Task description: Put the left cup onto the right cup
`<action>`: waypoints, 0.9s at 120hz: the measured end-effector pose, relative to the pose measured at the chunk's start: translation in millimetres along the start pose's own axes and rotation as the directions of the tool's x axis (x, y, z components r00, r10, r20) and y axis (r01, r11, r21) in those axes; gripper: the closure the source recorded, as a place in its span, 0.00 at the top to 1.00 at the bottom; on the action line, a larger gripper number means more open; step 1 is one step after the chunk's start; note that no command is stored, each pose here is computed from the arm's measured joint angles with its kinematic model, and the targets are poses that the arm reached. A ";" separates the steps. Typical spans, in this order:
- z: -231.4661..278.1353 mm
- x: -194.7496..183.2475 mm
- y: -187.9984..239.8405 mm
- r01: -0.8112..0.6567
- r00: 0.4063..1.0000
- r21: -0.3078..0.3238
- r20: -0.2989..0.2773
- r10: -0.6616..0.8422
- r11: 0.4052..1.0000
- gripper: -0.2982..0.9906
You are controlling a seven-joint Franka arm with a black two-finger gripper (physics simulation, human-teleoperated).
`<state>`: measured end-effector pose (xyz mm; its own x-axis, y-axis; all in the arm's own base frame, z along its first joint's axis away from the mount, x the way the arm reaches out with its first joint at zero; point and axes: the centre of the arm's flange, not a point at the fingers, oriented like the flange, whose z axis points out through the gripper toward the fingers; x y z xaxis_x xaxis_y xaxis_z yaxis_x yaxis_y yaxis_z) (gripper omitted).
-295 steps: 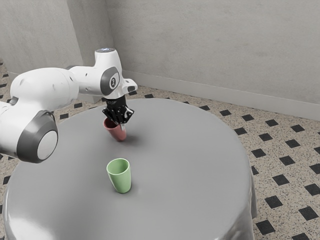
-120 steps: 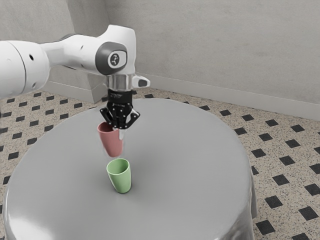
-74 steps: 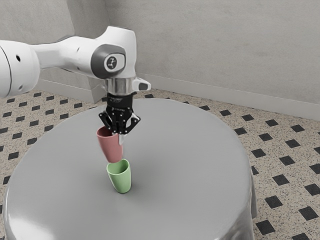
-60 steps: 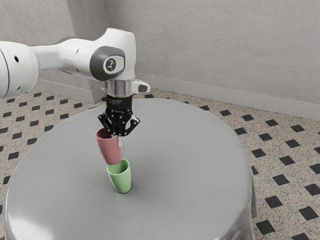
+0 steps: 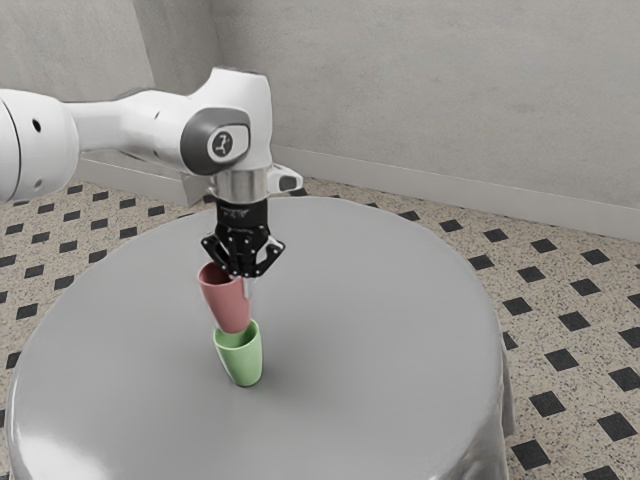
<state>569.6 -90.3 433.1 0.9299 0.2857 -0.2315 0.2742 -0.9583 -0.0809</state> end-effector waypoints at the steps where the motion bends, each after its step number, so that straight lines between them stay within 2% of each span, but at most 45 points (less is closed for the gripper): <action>1: 0.0 0.1 0.0 0.001 1.000 -0.001 -0.001 -0.001 1.000 0.16; 108: 24.0 -1.0 -8.3 0.047 0.999 -0.016 0.000 -0.047 0.999 0.16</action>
<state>560.6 -82.3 410.7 0.9160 0.3307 -0.2272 0.3218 -0.9437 -0.0761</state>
